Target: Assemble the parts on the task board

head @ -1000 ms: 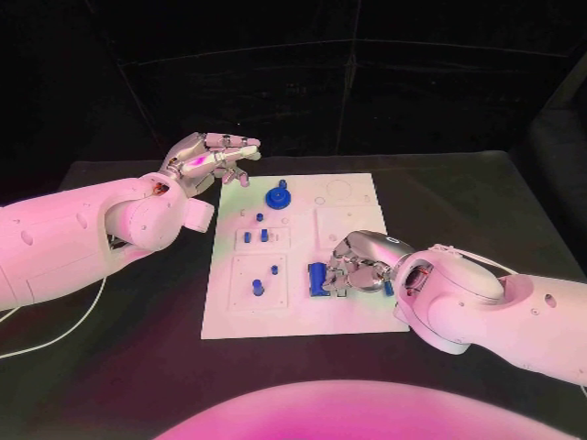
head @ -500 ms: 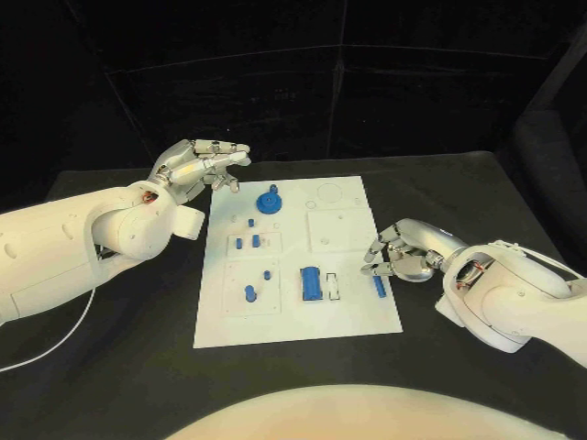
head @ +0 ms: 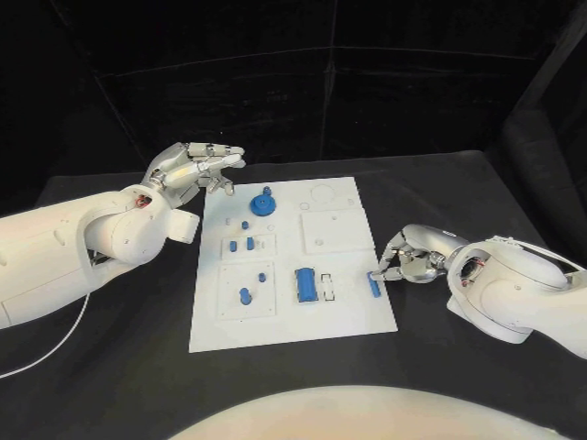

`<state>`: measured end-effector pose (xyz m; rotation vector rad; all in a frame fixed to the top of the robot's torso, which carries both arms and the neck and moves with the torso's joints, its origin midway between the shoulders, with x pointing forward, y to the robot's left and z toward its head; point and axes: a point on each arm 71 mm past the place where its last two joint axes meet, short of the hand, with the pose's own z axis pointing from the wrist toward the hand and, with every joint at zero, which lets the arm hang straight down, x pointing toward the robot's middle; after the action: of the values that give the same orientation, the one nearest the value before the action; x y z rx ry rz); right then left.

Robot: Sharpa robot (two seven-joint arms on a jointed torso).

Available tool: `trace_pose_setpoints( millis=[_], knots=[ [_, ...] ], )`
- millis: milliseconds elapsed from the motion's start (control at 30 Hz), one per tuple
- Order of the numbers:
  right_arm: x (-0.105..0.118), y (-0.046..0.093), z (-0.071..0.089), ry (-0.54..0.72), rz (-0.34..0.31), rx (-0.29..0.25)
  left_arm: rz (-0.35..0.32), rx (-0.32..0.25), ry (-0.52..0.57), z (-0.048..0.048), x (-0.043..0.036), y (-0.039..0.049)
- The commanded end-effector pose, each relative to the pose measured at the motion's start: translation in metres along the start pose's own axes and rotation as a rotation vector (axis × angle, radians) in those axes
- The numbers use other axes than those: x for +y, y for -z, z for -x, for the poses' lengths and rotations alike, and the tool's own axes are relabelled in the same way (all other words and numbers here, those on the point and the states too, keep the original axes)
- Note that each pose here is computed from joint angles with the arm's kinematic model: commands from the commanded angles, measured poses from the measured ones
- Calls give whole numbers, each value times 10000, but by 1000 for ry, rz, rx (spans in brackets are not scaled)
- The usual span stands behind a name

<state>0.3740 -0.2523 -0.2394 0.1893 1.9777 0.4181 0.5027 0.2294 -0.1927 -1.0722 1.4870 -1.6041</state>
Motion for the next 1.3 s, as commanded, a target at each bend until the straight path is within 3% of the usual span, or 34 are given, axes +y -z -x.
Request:
trace_pose_setpoints(
  millis=[33, 867, 1300],
  knots=[
    [-7, -22, -38, 90, -45, 36, -9, 14, 9, -18, -14, -3],
    [178, -125, -211, 201, -31, 103, -6, 13, 9, -6, -8, 2],
    [274, -171, -261, 290, -26, 106, -3, 16, 11, -2, -4, 12]
  ],
)
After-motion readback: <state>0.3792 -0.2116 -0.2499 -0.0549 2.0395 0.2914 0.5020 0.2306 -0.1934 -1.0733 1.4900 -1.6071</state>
